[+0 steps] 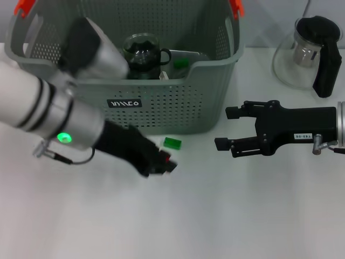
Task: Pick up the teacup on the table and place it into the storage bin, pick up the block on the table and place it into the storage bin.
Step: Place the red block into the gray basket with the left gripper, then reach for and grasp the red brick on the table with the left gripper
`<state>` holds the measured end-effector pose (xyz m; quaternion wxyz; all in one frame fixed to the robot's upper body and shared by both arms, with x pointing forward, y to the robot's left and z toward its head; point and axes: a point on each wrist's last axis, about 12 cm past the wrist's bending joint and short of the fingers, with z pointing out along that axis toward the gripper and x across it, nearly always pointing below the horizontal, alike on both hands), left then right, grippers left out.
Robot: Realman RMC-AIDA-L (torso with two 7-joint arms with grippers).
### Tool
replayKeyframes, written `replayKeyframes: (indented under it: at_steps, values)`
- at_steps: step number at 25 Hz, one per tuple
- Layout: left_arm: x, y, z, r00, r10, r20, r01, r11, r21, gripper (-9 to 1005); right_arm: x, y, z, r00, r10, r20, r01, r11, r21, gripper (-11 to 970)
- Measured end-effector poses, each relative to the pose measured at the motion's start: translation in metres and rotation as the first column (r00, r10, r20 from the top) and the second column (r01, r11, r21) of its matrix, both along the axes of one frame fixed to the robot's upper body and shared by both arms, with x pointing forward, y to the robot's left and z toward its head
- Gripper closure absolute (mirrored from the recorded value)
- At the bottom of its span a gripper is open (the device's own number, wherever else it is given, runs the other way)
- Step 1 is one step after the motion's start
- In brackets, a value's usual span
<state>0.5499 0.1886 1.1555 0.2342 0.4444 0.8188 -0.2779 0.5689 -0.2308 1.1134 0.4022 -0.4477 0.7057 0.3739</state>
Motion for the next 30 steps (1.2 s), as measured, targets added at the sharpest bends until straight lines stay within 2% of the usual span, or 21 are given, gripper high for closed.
replayKeyframes:
  at_steps: [3, 6, 9, 12, 15, 17, 22, 26, 30]
  values:
    - [0.004, 0.012, 0.034, 0.998, 0.047, 0.046, -0.038, 0.985, -0.168, 795, 0.000, 0.000, 0.000, 1.000, 0.001, 0.001, -0.001, 1.000, -0.003, 47]
    - [0.013, 0.024, 0.065, 0.984, 0.114, 0.139, -0.072, 0.958, -0.279, 796, 0.001, -0.001, 0.001, 1.000, 0.002, 0.002, -0.002, 1.000, -0.004, 47]
    - [0.026, 0.033, 0.091, 0.956, 0.190, 0.221, -0.105, 0.932, -0.346, 796, 0.001, -0.001, 0.001, 1.000, 0.005, 0.000, -0.005, 1.000, -0.004, 47]
    - [0.041, 0.035, 0.108, 0.930, 0.238, 0.278, -0.123, 0.919, -0.375, 795, 0.001, -0.001, 0.003, 1.000, 0.007, 0.000, -0.007, 1.000, -0.004, 47]
    - [0.059, 0.037, 0.114, 0.897, 0.314, 0.311, -0.181, 0.903, -0.390, 795, 0.001, -0.001, 0.004, 1.000, 0.008, 0.004, -0.008, 1.000, -0.006, 47]
    - [0.072, 0.041, 0.113, 0.880, 0.371, 0.297, -0.239, 0.886, -0.398, 795, 0.002, -0.001, 0.004, 1.000, 0.008, 0.005, -0.008, 1.000, -0.006, 47]
    - [0.097, 0.056, 0.100, 0.856, 0.482, 0.185, -0.368, 0.821, -0.437, 787, 0.001, -0.002, 0.003, 1.000, 0.007, 0.006, -0.007, 1.000, -0.006, 47]
    - [0.102, 0.060, 0.097, 0.839, 0.512, 0.185, -0.391, 0.803, -0.449, 750, 0.000, -0.003, 0.002, 1.000, 0.005, 0.009, -0.005, 1.000, -0.007, 47]
    - [0.098, 0.062, 0.109, 0.822, 0.523, 0.227, -0.376, 0.796, -0.475, 599, 0.001, -0.002, 0.002, 1.000, 0.004, 0.009, -0.004, 1.000, -0.008, 47]
